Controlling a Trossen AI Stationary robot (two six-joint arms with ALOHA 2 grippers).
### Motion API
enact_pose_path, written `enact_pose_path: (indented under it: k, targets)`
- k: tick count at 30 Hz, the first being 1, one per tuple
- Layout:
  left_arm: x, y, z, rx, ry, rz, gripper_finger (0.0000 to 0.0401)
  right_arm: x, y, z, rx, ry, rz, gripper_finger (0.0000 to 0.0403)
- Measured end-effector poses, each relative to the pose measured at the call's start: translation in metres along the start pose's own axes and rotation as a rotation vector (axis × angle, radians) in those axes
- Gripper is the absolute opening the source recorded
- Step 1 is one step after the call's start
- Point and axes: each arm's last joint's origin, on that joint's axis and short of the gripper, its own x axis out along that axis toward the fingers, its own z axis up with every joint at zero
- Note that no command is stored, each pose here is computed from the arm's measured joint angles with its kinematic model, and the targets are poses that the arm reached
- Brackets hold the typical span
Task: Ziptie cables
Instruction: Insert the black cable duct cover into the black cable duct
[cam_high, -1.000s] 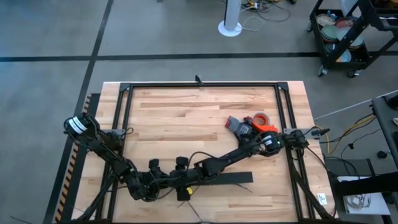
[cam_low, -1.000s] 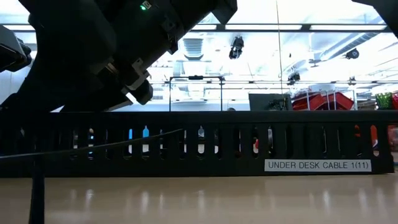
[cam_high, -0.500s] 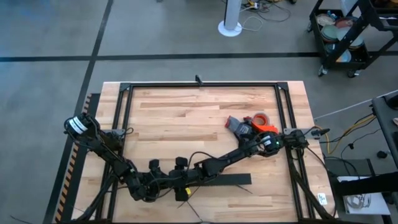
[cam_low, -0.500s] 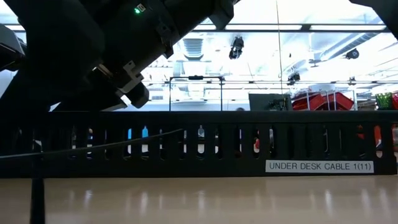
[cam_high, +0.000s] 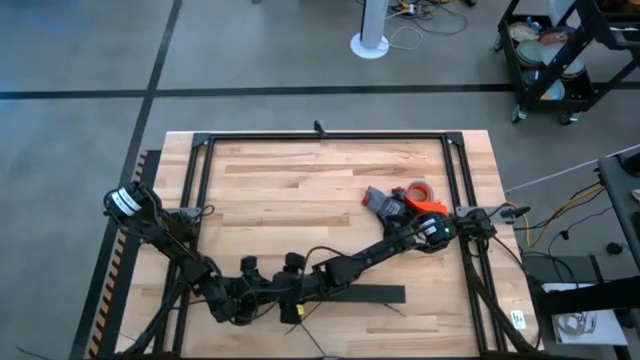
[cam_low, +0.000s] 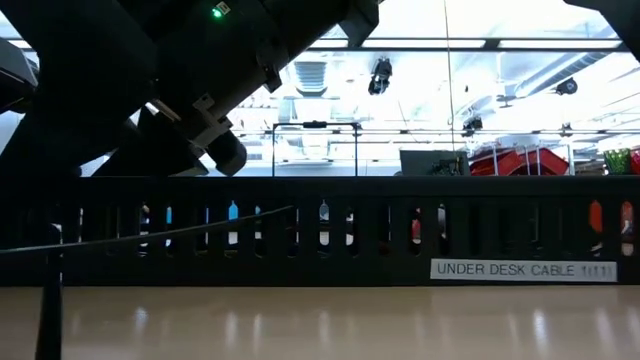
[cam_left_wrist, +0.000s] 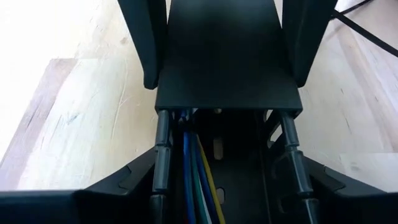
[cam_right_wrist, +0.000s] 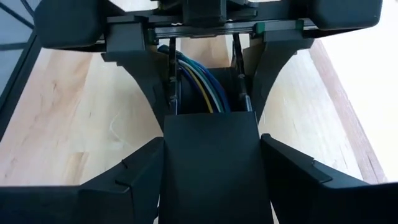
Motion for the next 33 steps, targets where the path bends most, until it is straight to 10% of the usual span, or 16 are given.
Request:
enact_pose_path:
  k: [33]
  targets:
    - [0.002,0.002,0.004,0.004,-0.008,-0.003,0.0247,0.011,-0.003,-0.002,0.01,-0.037,-0.054,0.0213]
